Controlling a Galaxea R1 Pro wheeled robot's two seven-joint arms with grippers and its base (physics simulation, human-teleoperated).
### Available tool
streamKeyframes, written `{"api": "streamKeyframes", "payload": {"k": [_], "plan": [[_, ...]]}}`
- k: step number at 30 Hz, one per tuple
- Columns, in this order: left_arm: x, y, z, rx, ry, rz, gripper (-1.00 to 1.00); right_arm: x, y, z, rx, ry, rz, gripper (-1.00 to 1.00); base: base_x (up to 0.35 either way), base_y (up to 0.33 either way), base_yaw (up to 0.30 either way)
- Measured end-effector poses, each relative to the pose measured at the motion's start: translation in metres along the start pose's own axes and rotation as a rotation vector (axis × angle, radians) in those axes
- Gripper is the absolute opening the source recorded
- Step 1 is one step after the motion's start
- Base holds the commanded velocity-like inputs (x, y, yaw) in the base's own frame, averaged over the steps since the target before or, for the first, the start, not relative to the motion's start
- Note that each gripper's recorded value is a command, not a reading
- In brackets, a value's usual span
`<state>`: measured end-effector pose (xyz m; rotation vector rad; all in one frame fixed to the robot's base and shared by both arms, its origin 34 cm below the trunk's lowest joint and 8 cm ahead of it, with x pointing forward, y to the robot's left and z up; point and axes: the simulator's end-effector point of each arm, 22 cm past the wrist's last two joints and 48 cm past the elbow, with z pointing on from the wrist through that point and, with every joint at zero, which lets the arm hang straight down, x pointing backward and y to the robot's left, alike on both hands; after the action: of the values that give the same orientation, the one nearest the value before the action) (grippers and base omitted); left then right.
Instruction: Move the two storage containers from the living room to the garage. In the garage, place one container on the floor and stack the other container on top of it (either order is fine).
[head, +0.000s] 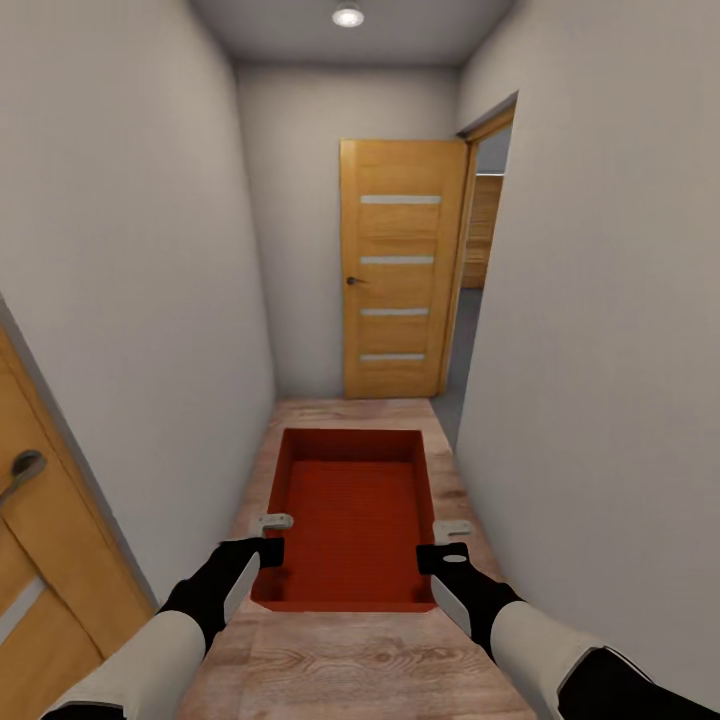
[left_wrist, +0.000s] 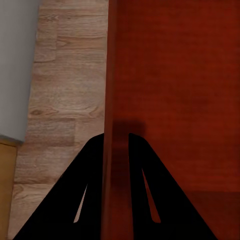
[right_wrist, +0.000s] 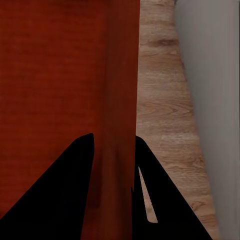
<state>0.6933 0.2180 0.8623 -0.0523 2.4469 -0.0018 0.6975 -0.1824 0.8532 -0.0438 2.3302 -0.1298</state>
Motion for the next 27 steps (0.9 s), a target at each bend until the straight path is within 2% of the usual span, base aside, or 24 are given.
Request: {"api": "streamKeyframes", "payload": {"k": [27], "plan": [[0.0,0.0002,0.0,0.0,0.0,0.0,-1.0,-0.0001,0.0002,0.0,0.0,0.0,0.0,-1.0,0.323,0.0,-0.005]]}}
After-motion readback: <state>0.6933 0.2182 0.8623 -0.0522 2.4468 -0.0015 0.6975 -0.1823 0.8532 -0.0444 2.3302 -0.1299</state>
